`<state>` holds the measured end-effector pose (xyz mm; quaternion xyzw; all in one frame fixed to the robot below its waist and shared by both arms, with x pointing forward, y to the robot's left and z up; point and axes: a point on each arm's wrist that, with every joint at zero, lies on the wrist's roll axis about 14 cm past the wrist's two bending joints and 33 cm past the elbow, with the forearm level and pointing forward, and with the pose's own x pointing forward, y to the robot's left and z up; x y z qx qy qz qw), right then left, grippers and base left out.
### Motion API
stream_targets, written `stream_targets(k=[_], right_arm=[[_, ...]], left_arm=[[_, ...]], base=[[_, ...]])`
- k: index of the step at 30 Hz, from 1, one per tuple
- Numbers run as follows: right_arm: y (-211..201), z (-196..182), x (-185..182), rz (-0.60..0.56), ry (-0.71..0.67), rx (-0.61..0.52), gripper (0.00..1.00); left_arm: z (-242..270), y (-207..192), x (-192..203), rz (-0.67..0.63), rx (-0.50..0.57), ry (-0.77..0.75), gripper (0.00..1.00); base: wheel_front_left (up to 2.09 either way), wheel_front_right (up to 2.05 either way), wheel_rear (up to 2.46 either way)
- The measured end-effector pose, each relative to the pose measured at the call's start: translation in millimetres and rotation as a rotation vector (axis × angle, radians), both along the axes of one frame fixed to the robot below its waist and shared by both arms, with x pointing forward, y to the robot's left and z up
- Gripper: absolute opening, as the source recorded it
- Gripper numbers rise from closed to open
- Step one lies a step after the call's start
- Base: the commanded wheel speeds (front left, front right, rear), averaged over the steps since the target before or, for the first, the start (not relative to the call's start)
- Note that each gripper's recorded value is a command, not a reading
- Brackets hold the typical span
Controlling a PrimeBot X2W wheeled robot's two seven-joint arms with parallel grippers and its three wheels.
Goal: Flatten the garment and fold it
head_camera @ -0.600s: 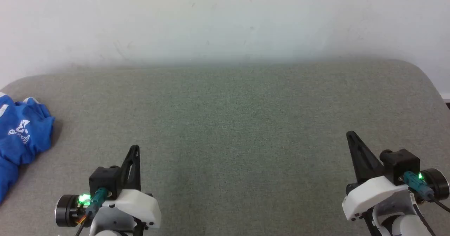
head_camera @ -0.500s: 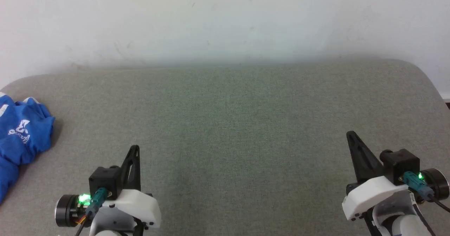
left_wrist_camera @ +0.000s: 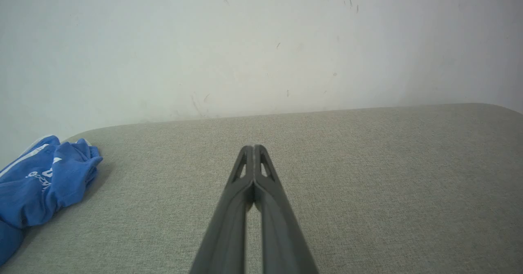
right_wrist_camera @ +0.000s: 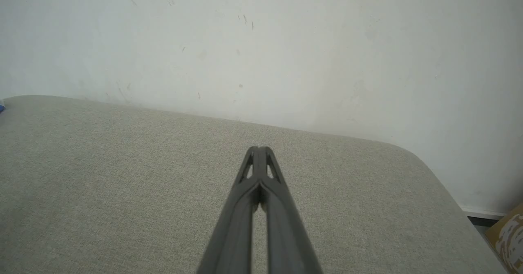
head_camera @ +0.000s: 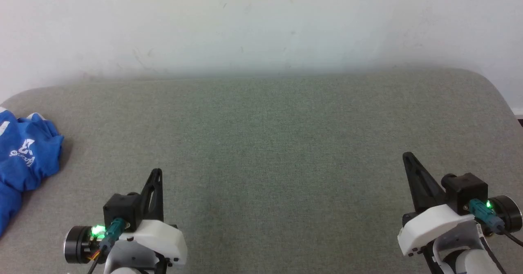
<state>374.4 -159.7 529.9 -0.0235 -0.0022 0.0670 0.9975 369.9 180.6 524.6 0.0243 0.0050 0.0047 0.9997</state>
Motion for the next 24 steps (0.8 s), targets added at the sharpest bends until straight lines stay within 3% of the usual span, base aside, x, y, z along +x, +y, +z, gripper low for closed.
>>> stream_targets(k=[3,4,24], right_arm=[[0.0,0.0,0.0,0.000,0.000,0.000,0.00],[0.0,0.0,0.0,0.000,0.000,0.000,1.00],[-7.0,5.2,3.7,-0.019,-0.032,0.032,1.00]], left_arm=[[0.0,0.0,0.0,0.000,0.000,0.000,0.00],[-0.1,0.1,0.0,0.000,0.000,0.000,1.00],[3.0,5.2,-0.4,0.037,0.002,-0.027,1.00]], base=[[0.00,0.00,0.00],[0.00,0.00,0.00],[0.00,0.00,0.00]])
